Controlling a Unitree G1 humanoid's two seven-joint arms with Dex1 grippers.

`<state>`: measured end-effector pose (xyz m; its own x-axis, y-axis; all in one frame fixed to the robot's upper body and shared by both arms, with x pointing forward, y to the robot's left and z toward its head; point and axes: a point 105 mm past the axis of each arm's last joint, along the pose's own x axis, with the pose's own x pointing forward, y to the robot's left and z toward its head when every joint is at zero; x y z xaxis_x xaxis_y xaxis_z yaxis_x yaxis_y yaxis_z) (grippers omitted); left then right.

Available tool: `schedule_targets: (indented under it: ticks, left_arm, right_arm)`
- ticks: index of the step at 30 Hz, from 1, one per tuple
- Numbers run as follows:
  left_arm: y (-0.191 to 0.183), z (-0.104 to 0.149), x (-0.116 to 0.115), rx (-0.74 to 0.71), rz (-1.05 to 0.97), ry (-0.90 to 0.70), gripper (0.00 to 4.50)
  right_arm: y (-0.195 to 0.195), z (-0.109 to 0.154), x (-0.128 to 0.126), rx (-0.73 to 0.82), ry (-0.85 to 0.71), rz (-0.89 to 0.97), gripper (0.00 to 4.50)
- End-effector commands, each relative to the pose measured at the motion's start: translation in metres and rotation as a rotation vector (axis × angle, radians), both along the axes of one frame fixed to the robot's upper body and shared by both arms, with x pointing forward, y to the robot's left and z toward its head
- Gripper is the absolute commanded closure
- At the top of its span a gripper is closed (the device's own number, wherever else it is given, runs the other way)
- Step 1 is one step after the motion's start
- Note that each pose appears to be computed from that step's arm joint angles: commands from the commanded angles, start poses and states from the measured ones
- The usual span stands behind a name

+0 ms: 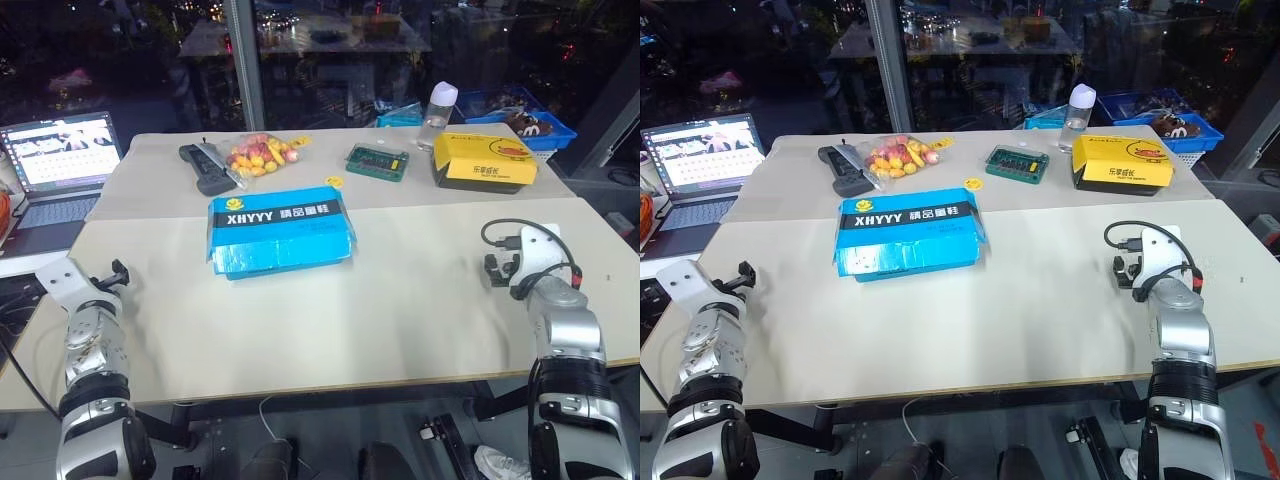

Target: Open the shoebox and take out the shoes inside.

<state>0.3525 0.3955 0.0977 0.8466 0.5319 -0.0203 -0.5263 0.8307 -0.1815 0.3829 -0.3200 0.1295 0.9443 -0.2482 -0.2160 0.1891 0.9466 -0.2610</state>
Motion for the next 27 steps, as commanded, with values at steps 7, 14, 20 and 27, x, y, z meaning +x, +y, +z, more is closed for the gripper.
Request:
schedule_targets:
  ticks: [7, 14, 20, 27]
  left_arm:
    - [0.004, 0.019, 0.001, 0.033, 0.014, -0.059, 0.00]
    - [0.006, 0.018, 0.002, 0.029, 0.020, -0.050, 0.00]
    - [-0.073, 0.029, 0.033, 0.193, -0.543, -0.023, 0.00]
    - [-0.112, 0.045, 0.022, 0.363, -0.955, 0.070, 0.00]
  right_arm:
    - [-0.014, 0.008, -0.007, -0.074, -0.006, -0.043, 0.06]
    - [-0.012, 0.006, -0.008, -0.090, 0.008, -0.028, 0.06]
    - [0.057, 0.010, 0.002, -0.071, 0.010, 0.368, 0.06]
    - [0.124, 0.012, -0.022, -0.005, 0.093, 0.806, 0.06]
